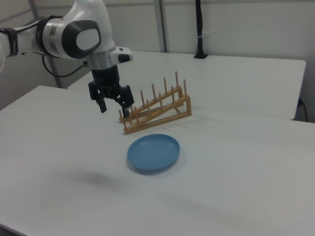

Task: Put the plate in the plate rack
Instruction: 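Move the open gripper over the rim of the light blue plate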

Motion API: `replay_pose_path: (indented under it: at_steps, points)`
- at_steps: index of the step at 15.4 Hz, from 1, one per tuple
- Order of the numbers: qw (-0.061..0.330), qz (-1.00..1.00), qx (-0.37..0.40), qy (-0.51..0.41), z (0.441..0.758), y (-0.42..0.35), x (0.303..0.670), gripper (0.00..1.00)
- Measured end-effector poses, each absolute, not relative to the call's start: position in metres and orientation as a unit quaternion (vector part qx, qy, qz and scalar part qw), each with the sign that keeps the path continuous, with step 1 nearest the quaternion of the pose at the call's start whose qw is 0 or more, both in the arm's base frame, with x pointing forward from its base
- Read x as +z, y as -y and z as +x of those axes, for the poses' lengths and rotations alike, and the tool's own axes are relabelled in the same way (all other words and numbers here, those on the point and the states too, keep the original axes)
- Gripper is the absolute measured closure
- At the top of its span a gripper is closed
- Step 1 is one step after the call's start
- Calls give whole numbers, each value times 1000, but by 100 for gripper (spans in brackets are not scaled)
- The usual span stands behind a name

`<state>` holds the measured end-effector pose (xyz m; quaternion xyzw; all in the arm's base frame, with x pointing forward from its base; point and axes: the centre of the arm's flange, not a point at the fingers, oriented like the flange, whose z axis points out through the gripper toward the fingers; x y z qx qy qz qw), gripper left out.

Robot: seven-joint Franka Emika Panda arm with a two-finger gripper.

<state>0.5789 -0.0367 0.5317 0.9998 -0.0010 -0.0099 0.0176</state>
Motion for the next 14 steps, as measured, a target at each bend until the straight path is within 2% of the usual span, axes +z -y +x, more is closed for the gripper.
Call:
replay_pose_path:
  at_steps: [1, 14]
  points:
    - [18, 1000, -1, 6, 581, 38, 540, 0]
    - [19, 999, -32, 27, 581, 39, 524, 0]
